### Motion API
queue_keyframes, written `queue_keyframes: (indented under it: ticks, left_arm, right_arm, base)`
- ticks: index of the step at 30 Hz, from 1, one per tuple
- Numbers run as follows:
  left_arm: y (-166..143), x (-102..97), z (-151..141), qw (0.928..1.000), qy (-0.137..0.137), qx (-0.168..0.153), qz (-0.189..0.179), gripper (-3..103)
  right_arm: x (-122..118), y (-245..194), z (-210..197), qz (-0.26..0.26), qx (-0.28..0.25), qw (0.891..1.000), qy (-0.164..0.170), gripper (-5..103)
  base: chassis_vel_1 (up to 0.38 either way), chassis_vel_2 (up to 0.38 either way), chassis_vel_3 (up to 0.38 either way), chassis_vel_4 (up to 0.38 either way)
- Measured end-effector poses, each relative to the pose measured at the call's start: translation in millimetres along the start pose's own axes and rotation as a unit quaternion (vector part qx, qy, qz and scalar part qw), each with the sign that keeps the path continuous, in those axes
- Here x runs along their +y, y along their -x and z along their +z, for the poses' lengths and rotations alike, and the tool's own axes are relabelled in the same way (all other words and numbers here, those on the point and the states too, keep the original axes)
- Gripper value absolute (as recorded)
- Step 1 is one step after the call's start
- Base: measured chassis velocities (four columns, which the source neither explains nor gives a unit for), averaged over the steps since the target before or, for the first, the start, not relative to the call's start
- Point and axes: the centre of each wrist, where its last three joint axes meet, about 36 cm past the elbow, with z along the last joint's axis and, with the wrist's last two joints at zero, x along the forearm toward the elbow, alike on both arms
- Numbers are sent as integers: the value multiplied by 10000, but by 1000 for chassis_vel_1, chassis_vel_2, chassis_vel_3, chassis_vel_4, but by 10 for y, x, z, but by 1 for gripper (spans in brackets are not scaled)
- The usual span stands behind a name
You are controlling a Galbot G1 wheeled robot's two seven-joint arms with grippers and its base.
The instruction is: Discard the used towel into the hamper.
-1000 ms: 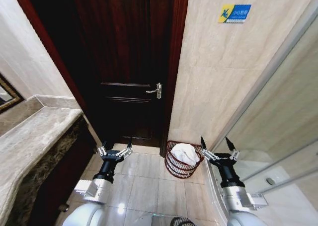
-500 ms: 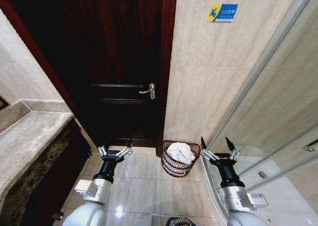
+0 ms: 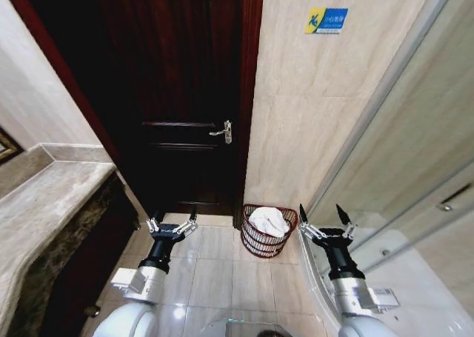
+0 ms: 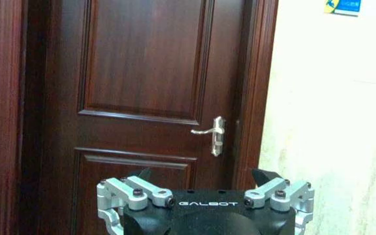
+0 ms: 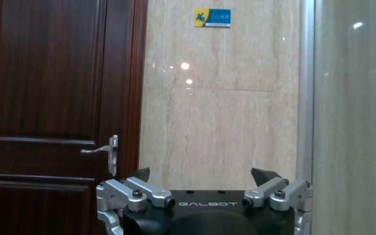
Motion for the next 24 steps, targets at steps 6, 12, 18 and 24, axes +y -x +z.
queue_keyframes:
  ticks: [6,12,18,24]
  left_arm:
    - [0,0,0,10000,0,1,0,100]
    - [0,0,0,10000,0,0,0,100]
    - [0,0,0,10000,0,0,0,100]
    - [0,0,0,10000,0,0,0,100]
  right_arm:
    - [0,0,0,0,0,10000,0,100]
    - [0,0,0,0,-1,10000,0,100]
    - [0,0,0,0,0,10000,0,100]
    - [0,0,0,0,0,10000,0,100]
  base:
    - [89,-99,-106,108]
    - [86,-101,-97,109]
    - [136,-127,-139,134]
    - [167,-154,-173,164]
